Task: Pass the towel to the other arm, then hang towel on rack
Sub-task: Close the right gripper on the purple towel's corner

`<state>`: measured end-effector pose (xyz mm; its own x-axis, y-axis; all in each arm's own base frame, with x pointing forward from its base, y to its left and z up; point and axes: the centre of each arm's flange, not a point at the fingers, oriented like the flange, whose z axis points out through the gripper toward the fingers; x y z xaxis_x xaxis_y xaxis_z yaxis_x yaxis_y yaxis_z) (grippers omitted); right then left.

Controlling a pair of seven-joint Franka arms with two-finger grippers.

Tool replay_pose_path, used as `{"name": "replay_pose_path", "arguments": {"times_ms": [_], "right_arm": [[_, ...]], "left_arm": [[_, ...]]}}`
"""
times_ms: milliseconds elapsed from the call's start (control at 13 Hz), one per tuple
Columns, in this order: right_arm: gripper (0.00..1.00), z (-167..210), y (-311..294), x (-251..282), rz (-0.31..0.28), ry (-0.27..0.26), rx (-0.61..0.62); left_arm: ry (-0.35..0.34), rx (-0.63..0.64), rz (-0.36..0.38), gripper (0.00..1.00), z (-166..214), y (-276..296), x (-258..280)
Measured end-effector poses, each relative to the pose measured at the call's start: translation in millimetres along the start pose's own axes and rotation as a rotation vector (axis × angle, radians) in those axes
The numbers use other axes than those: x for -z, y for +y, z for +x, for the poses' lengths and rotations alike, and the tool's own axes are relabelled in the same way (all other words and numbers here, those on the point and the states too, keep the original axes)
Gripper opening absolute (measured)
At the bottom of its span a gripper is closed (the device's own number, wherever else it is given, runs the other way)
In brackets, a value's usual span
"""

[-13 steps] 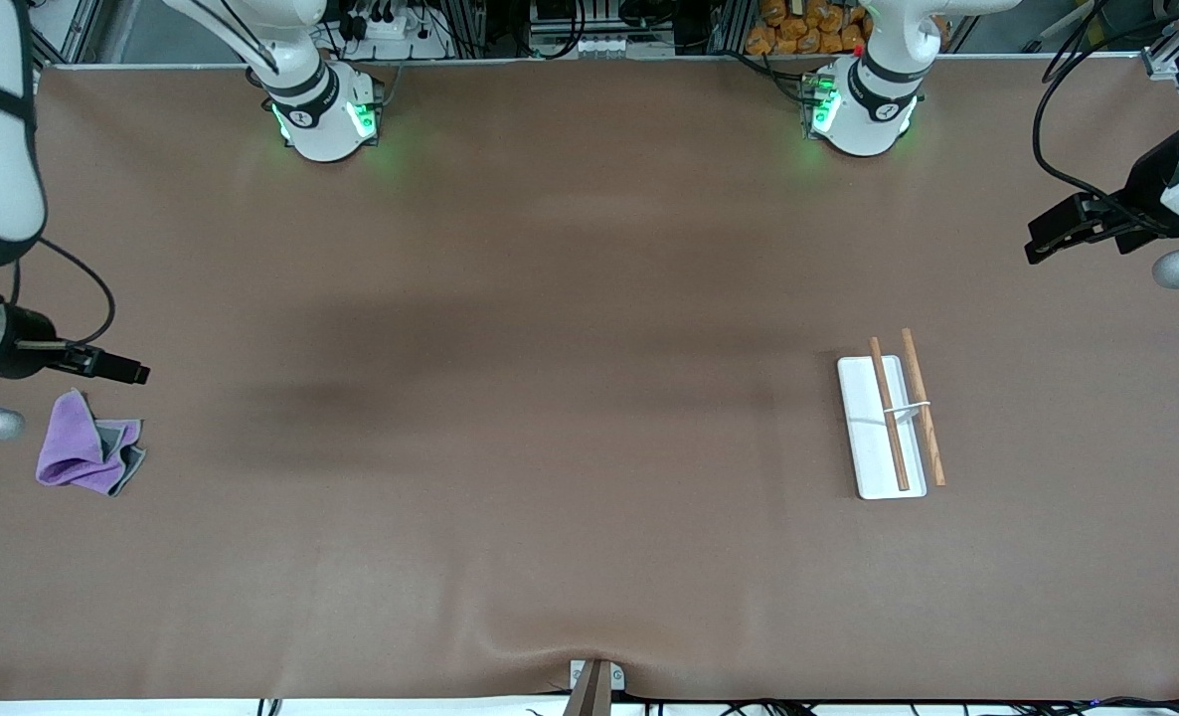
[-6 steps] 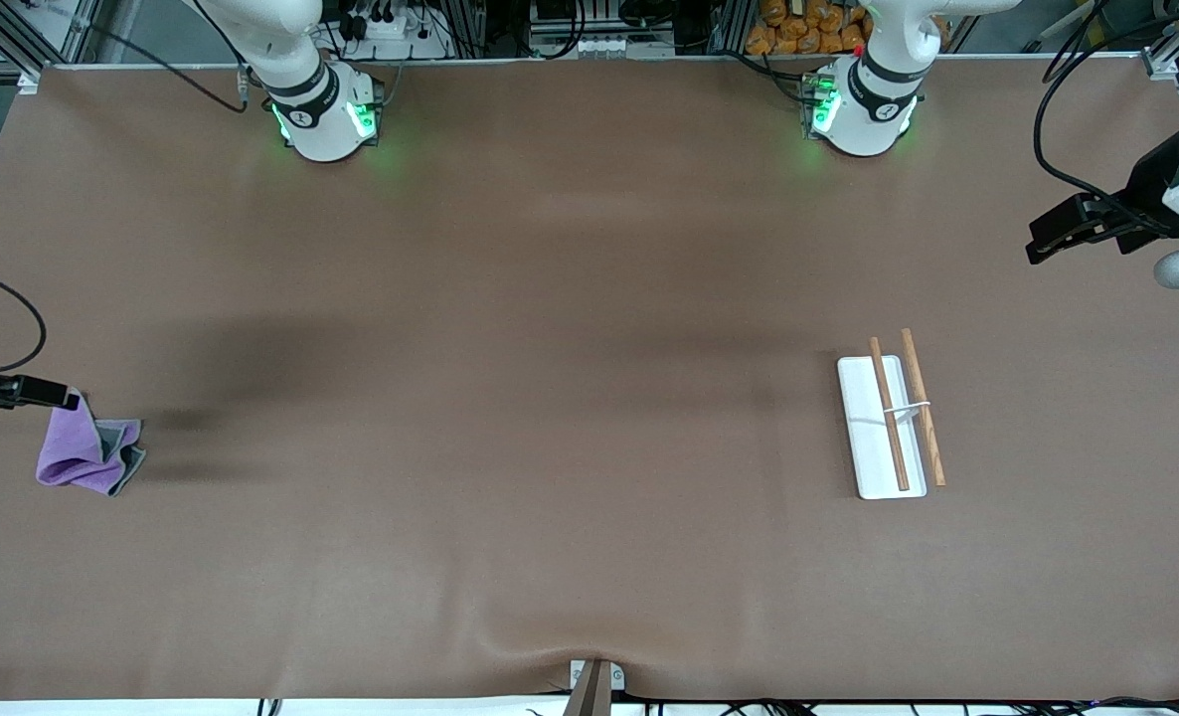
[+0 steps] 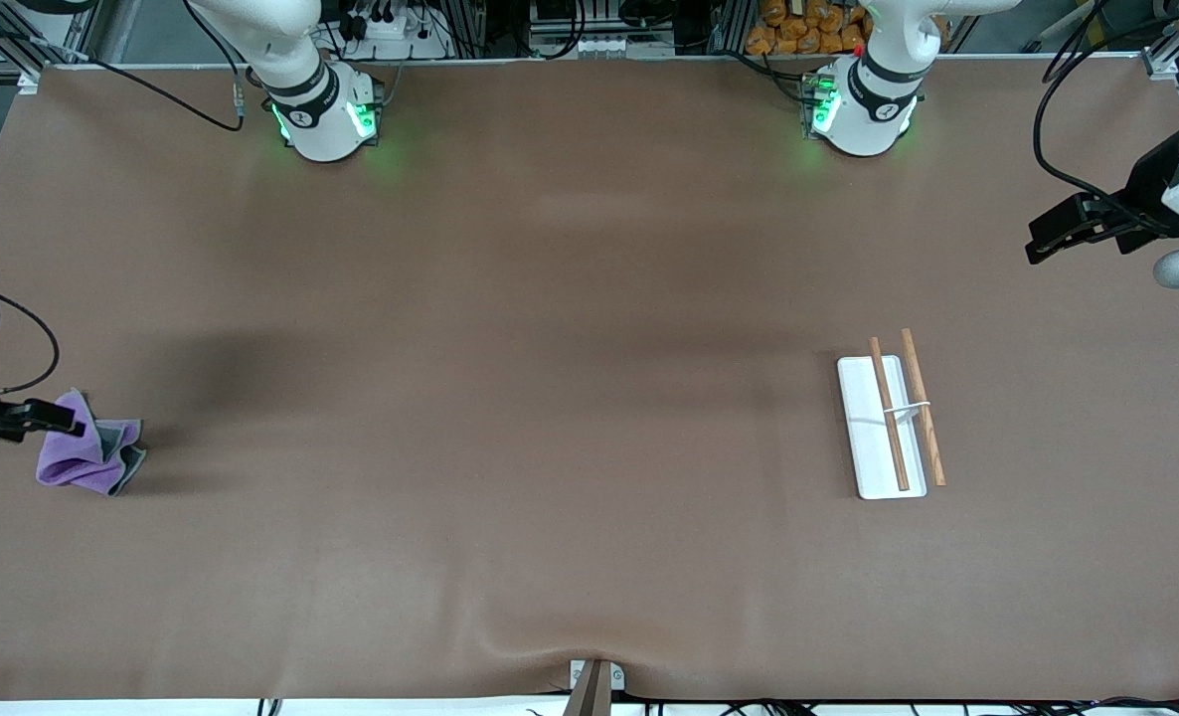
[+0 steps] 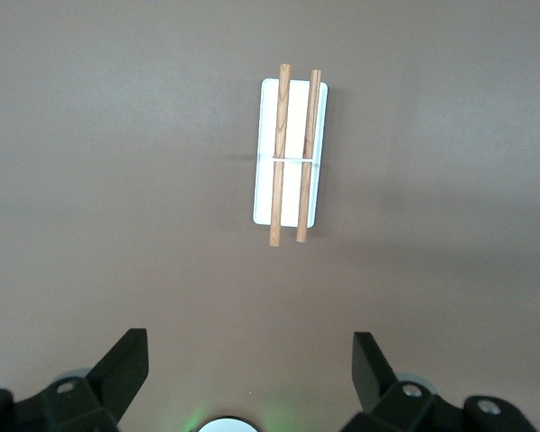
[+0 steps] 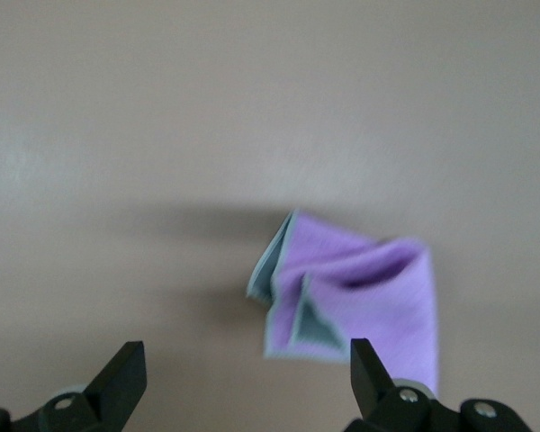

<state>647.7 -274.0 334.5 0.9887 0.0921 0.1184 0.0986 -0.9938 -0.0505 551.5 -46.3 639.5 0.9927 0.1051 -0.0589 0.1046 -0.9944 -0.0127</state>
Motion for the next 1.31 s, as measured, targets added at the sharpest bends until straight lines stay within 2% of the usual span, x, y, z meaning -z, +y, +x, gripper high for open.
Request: {"name": "replay_pose_path", "arguments": {"times_ms": [154,231,308,615,846,1077,1308], "right_arm": [[1.00,5,16,11,-0.040,0.109,0.049],[1.00,7,21,14,-0.063,0.147,0.077],[1.00,7,23,11,-0.071,0.161,0.098],[1.00,-4,32,-19,-0.073,0.145,0.141],[1.00,-25,49,-39,-0.077,0.126,0.179],[1.00,-38,68,-56,-0.107,0.144,0.181],[1.00,-44,72,-97,-0.112,0.144,0.170]], "left_arm": [[0.000,0.000,0.000,1.00,0,0,0],[0.000,0.000,0.000,1.00,0,0,0],[0.000,0.000,0.000,1.00,0,0,0],[0.000,0.000,0.000,1.00,0,0,0],[0.000,0.000,0.000,1.00,0,0,0],[0.000,0.000,0.000,1.00,0,0,0],[0.000,0.000,0.000,1.00,0,0,0]]}}
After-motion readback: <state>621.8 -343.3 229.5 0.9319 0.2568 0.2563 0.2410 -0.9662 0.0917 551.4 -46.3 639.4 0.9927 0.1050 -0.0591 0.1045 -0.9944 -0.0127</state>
